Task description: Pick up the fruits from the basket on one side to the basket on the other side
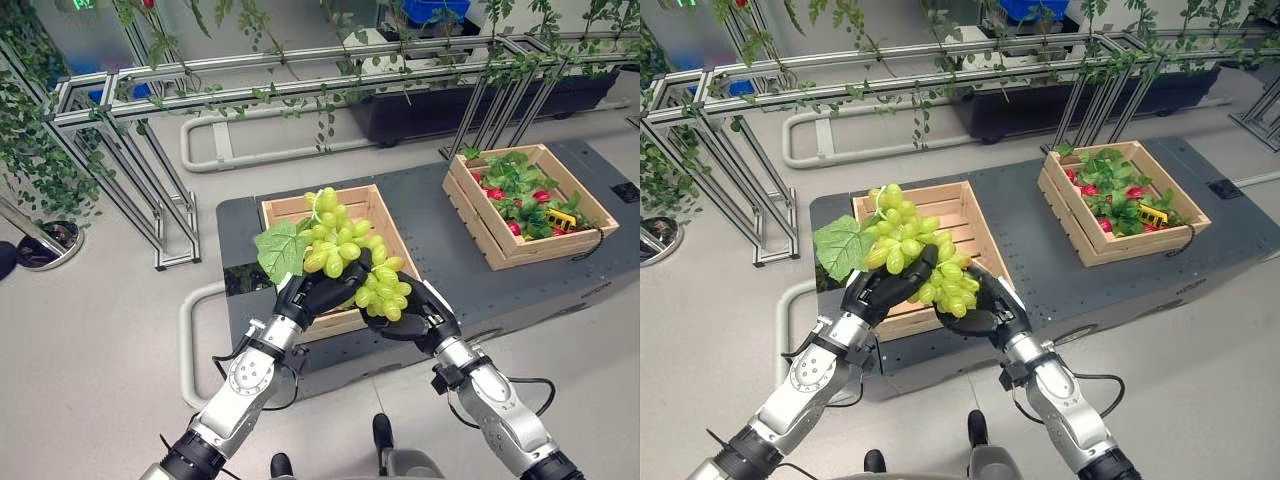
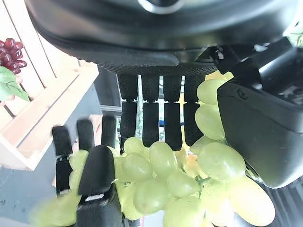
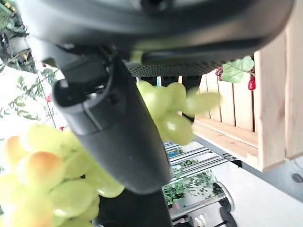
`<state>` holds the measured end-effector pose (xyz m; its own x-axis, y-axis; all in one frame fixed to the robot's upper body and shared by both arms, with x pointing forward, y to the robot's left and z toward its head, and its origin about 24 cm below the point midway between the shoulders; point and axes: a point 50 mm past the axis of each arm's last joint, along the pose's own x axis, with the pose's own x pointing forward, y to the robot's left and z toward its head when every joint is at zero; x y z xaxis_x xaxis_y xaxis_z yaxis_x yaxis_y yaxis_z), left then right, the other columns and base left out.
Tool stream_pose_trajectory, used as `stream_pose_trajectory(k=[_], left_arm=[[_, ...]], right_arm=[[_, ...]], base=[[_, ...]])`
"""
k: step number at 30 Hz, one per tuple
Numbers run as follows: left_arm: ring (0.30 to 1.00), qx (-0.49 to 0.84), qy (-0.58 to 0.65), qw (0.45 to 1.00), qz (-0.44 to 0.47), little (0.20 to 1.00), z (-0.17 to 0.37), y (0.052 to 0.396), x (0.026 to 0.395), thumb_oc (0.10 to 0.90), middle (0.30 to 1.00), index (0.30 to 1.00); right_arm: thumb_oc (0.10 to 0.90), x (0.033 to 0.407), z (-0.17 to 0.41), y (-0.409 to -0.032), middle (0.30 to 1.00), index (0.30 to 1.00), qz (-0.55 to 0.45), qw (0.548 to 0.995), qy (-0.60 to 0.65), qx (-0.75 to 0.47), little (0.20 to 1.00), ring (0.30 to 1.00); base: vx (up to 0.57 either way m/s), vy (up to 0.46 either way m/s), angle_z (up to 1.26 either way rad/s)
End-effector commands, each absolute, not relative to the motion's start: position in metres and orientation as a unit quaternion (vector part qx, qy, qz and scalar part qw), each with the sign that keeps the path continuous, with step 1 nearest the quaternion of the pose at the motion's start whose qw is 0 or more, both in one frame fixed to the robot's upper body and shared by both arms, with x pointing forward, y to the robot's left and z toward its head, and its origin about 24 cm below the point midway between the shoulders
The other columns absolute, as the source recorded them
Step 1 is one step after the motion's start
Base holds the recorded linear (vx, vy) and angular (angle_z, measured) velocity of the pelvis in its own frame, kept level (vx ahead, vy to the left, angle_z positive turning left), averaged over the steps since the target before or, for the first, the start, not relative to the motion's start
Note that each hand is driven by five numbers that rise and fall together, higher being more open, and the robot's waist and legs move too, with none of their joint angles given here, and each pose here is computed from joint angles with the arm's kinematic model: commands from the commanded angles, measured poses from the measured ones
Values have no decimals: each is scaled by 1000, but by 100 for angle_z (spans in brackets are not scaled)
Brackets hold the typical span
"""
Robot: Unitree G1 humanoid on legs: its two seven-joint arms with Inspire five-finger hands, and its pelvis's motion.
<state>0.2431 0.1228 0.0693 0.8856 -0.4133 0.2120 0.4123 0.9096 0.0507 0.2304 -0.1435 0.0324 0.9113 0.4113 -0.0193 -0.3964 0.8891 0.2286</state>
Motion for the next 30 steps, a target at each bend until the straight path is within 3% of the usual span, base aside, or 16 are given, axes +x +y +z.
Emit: stream_pose_trajectory(k=[1,9,11,12,13,14,21,30], left_arm=[[300,-5,-232,934,-272,300,115,97,243,400,300,300],[300,4,-214,948,-236,300,104,101,246,400,300,300],[328,11,-217,952,-216,328,104,103,247,419,328,328],[465,12,-218,954,-206,465,104,105,249,510,465,465],[764,13,-218,957,-192,764,104,106,250,709,764,764],[900,16,-221,959,-178,900,105,108,251,800,900,900],[900,50,-232,969,-72,900,104,137,254,800,900,900],[900,224,-261,931,121,900,109,193,261,800,900,900]], right_arm=[[400,250,87,-140,300,300,199,956,-109,185,300,300],[400,249,87,-141,300,300,189,954,-116,203,300,300],[400,249,87,-142,300,300,182,953,-119,211,300,300],[400,250,86,-144,300,300,176,953,-120,216,300,300],[400,251,87,-144,300,300,172,953,-121,220,300,300],[400,251,87,-145,300,300,171,952,-123,222,300,300],[400,252,91,-147,300,300,176,944,-140,241,300,300],[400,253,105,-167,300,300,120,923,-212,298,300,300]], base=[[0,0,0],[8,-30,-1],[8,-10,-3],[5,1,-9],[1,18,-18],[-2,47,-22],[-46,159,-80],[-106,240,-16]])
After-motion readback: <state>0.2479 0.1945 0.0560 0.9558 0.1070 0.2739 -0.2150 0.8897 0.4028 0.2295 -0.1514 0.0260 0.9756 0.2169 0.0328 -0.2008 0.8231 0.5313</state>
